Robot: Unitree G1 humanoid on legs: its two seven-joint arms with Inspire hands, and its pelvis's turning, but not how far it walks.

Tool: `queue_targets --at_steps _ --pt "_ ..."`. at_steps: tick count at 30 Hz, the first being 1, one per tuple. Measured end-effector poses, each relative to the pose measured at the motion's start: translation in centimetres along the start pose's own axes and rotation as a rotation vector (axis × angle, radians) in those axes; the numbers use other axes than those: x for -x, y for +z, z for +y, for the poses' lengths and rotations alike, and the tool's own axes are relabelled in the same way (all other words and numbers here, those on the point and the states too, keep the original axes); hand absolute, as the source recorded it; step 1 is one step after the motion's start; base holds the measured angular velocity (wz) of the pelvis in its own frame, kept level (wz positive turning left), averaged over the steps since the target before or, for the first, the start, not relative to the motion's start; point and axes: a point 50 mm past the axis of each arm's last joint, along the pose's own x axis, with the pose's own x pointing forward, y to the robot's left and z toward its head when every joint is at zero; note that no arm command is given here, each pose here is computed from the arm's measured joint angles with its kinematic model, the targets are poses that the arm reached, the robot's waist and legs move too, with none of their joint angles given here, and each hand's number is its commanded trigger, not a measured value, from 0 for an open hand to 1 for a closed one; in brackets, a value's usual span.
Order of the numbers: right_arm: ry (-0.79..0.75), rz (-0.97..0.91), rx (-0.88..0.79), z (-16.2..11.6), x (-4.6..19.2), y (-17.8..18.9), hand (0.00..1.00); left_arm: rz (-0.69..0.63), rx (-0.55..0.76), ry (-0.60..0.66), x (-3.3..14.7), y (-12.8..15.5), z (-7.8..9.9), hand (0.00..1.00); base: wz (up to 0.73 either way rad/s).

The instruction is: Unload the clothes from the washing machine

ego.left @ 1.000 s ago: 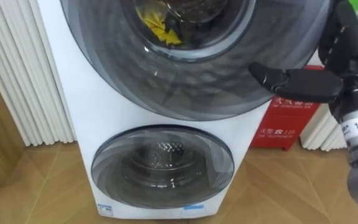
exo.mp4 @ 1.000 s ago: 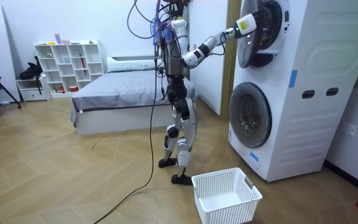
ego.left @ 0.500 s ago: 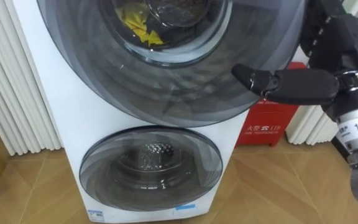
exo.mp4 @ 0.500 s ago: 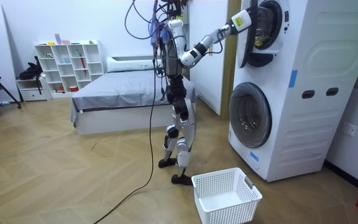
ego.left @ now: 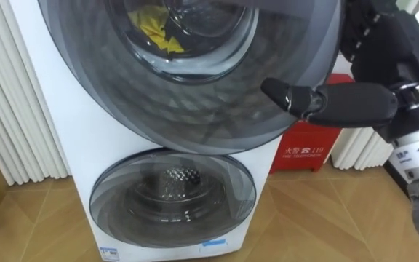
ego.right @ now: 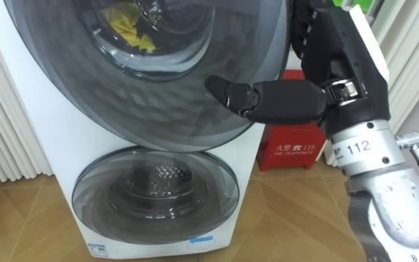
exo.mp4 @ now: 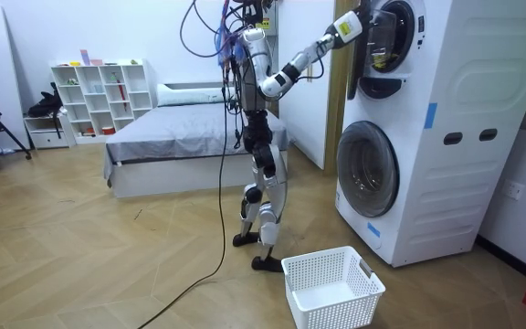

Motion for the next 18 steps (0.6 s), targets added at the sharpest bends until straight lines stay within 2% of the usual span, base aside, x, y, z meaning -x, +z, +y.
queue_targets --at_steps 18 --pt "0.016 -0.099 -0.039 0.7 0.1 1.0 0.0 0.011 -0.003 -0.023 0.0 -0.8 -0.1 0.0 0.0"
